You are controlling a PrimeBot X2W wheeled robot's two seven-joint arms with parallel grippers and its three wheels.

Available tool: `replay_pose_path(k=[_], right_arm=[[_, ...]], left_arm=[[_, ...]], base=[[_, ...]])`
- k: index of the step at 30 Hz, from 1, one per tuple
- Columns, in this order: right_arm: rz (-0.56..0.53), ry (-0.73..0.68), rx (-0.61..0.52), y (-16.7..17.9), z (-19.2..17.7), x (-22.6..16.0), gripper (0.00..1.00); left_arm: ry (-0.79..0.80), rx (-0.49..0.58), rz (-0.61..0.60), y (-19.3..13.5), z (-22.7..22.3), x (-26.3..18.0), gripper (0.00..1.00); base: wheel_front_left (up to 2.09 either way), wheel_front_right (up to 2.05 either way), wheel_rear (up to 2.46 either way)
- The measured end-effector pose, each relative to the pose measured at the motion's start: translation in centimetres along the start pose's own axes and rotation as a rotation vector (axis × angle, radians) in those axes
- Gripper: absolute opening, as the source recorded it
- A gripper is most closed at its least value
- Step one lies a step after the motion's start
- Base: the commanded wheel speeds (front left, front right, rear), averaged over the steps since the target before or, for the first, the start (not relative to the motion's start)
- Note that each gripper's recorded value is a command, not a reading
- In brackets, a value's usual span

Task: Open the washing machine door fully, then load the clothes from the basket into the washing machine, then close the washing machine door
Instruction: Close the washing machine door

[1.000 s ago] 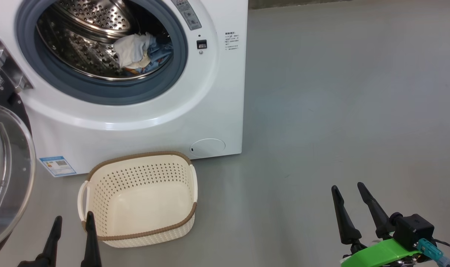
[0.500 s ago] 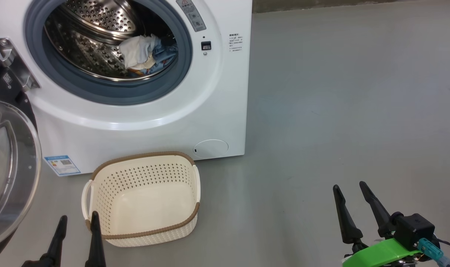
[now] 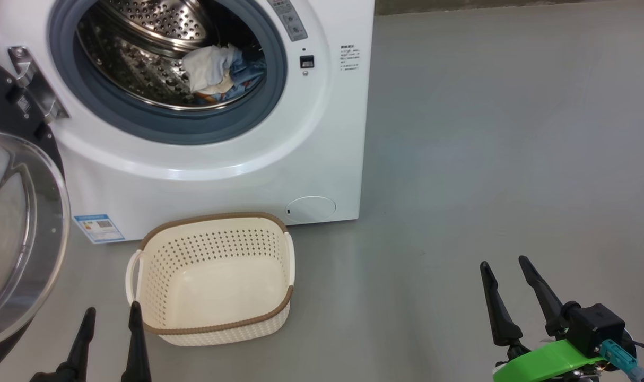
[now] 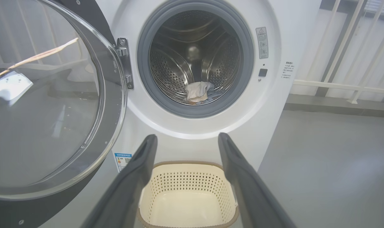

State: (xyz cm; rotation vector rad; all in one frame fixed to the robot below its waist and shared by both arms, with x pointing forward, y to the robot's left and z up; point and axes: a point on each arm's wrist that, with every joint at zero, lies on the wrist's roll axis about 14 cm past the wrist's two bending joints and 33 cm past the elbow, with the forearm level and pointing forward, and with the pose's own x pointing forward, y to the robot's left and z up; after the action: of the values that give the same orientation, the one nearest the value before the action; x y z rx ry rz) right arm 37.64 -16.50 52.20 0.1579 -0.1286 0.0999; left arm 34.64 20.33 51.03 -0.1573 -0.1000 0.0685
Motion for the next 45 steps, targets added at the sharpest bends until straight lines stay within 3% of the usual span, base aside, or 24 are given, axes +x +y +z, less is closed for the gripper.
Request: replay_pose_path(k=[19, 45], right_arm=[[0.161, 0.028, -0.005, 5.2, -1.4, 2.6, 1.0], [0.421, 0.069, 0.013, 14.4, -3.6, 5.2, 1.0]], left_arm=[[-0.017, 0.01, 0.162, 4.7, 0.9, -3.1, 1.0], [-0.082, -0.027, 0.516, 12.7, 3.0, -10.7, 1.0]], base=[[0.0, 0.0, 0.0], [0.0, 0.0, 0.0]])
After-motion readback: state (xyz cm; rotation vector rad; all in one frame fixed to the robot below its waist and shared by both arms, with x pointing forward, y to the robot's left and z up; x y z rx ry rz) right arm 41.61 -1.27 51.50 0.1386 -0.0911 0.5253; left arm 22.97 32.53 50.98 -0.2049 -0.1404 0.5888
